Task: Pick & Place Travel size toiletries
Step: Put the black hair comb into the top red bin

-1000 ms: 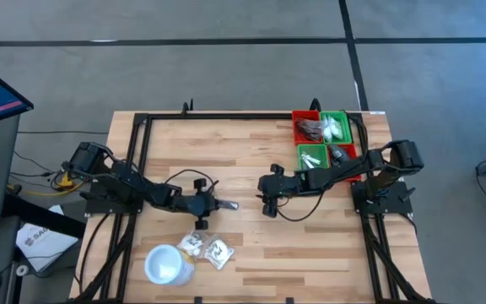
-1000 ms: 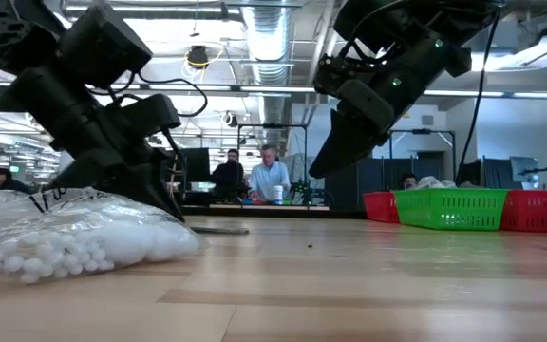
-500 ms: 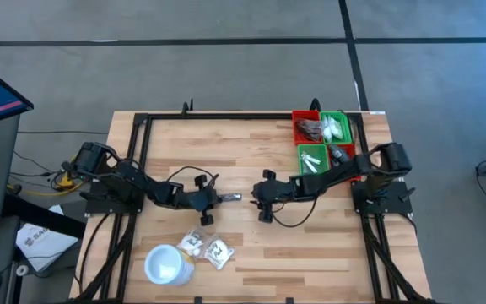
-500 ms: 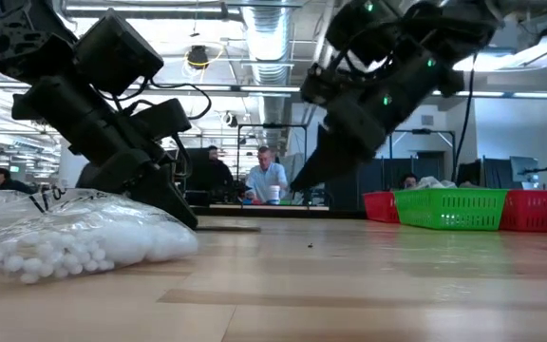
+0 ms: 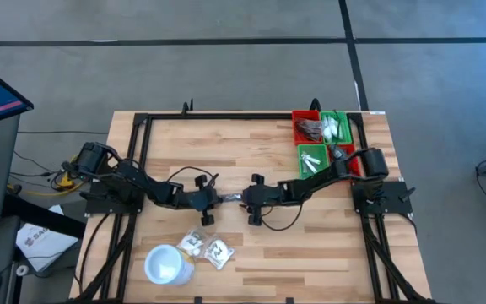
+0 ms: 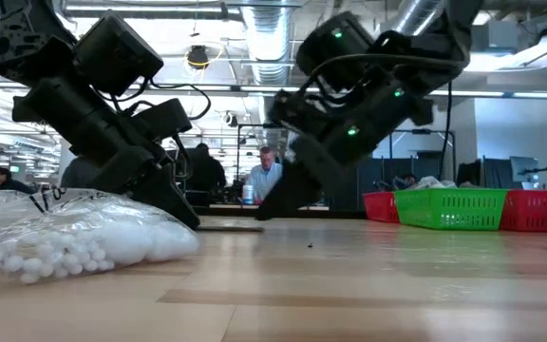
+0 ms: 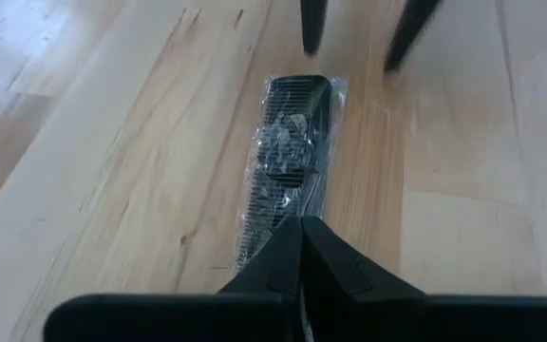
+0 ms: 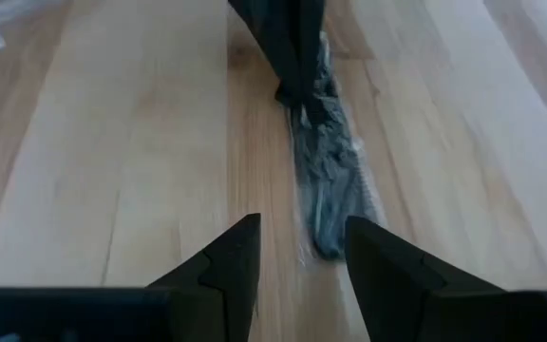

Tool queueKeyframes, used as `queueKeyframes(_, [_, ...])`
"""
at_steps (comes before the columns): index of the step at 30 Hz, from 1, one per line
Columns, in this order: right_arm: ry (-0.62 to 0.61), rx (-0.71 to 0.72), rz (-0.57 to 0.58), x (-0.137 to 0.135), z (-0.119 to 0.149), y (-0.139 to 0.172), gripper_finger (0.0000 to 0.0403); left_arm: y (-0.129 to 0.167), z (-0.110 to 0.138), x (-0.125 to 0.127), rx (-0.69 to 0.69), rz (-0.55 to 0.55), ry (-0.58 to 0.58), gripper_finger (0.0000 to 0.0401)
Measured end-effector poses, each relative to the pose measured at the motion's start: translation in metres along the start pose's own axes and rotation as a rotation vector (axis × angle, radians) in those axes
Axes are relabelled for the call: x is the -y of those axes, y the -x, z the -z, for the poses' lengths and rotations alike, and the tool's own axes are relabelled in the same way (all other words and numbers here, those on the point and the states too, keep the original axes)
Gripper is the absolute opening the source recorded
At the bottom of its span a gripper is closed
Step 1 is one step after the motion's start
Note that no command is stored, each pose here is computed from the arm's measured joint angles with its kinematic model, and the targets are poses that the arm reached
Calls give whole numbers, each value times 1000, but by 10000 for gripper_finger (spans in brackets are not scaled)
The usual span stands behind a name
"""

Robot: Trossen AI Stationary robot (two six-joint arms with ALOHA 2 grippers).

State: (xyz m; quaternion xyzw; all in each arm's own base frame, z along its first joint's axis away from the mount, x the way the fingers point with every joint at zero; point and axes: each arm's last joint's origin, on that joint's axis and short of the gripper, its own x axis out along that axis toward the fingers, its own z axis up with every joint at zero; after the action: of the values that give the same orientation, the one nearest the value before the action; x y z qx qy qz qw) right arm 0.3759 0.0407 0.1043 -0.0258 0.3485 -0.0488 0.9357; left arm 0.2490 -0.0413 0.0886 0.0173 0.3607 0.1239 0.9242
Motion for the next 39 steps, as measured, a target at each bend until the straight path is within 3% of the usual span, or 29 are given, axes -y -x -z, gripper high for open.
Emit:
queueKeyframes(9, [66,-49,3,-6,-7,-25,141,0,-2,1,9,30,47,0])
queueKeyframes(18, [90,-69,6,-6,-8,-27,133,-1,-10,5,20,86,55,0])
queueKeyframes(23, [96,-93,6,-6,-6,-27,100,-1,-11,5,28,87,66,0])
queueKeyframes(31, [105,-103,3,-7,-5,-27,8,-1,-12,6,32,96,78,0])
queueKeyframes(39, [101,-104,3,-6,-4,-28,1,-1,-14,6,51,101,84,1])
